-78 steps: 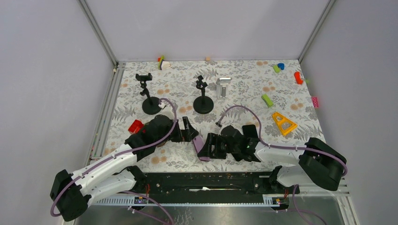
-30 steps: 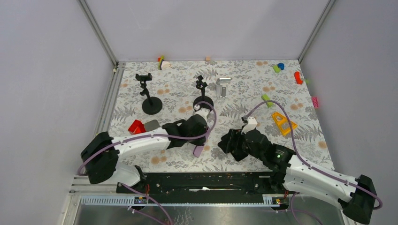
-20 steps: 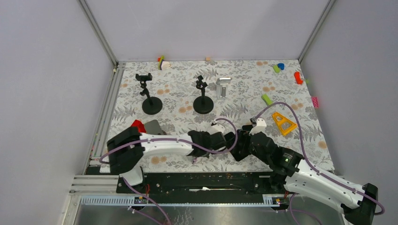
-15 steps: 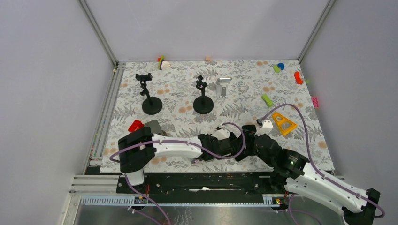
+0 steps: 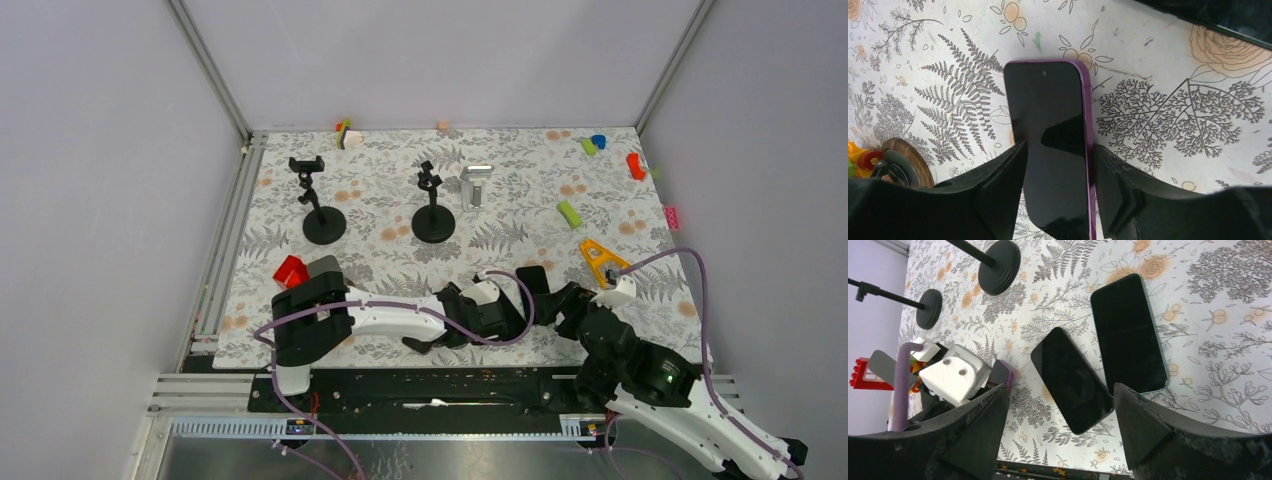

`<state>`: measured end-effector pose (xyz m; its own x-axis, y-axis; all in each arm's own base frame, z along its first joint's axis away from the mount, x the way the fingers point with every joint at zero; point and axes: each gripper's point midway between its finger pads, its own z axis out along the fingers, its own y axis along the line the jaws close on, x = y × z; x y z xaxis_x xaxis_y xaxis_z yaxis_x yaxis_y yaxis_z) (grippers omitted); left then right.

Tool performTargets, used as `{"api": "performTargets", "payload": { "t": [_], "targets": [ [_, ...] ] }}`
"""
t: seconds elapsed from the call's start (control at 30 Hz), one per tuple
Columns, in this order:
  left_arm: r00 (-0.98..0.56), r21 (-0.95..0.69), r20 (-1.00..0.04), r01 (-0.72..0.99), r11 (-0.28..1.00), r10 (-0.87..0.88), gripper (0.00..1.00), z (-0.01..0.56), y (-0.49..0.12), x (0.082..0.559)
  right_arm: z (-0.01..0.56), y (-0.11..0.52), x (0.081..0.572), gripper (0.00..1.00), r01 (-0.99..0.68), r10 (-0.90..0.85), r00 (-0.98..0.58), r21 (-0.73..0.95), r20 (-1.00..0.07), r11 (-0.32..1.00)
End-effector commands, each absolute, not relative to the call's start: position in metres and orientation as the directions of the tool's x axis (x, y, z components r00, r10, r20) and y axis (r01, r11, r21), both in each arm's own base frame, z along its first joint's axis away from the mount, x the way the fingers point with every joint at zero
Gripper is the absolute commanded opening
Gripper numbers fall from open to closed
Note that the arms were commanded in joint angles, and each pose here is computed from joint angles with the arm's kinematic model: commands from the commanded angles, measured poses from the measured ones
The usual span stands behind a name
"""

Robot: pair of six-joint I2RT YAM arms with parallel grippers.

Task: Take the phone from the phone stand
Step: Adjust the phone at the center of the board.

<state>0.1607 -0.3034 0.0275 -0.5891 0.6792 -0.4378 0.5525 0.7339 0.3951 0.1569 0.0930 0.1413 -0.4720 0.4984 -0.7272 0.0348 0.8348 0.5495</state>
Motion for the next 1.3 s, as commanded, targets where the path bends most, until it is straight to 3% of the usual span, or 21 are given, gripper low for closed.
{"api": "performTargets", "payload": {
  "t": [0.0, 0.37, 0.47, 0.63, 0.77, 0.97, 1.13, 1.27],
  "targets": [
    [-0.580, 0.366, -0.468, 0.559, 0.744, 0.667, 0.58, 0.032, -0.320, 0.163, 0.135, 0.077, 0.158, 0.83, 0.113, 0.535, -0.434, 0.546, -0.725, 0.830],
    [-0.583, 0.242, -0.555, 0.569, 0.786, 0.593, 0.76, 0.070, -0.341, 0.164, 0.126, 0.078, 0.160, 0.84, 0.152, 0.534, -0.446, 0.527, -0.718, 0.836],
    [-0.584, 0.132, -0.631, 0.567, 0.813, 0.510, 0.79, 0.103, -0.348, 0.172, 0.123, 0.087, 0.162, 0.84, 0.140, 0.506, -0.477, 0.506, -0.719, 0.851],
    [-0.676, -0.237, -0.704, 0.515, 0.824, 0.220, 0.83, 0.148, -0.331, 0.196, 0.122, 0.119, 0.166, 0.84, 0.068, 0.407, -0.572, 0.453, -0.712, 0.889],
    [-0.718, -0.302, -0.689, 0.405, 0.863, 0.096, 0.83, 0.139, -0.283, 0.223, 0.120, 0.158, 0.170, 0.80, -0.039, 0.297, -0.658, 0.426, -0.692, 0.904],
    [-0.808, -0.306, -0.579, 0.337, 0.890, 0.107, 0.71, 0.090, -0.253, 0.198, 0.106, 0.220, 0.168, 0.61, -0.175, 0.122, -0.790, 0.412, -0.600, 0.894],
    [-0.858, -0.303, -0.508, 0.266, 0.915, 0.082, 0.61, 0.062, -0.232, 0.177, 0.075, 0.258, 0.167, 0.55, -0.166, 0.105, -0.861, 0.470, -0.498, 0.867],
    [-0.850, -0.210, -0.512, 0.262, 0.942, 0.122, 0.60, 0.058, -0.217, 0.171, 0.054, 0.271, 0.168, 0.46, -0.148, 0.085, -0.889, 0.458, -0.450, 0.876]
  ]
}}
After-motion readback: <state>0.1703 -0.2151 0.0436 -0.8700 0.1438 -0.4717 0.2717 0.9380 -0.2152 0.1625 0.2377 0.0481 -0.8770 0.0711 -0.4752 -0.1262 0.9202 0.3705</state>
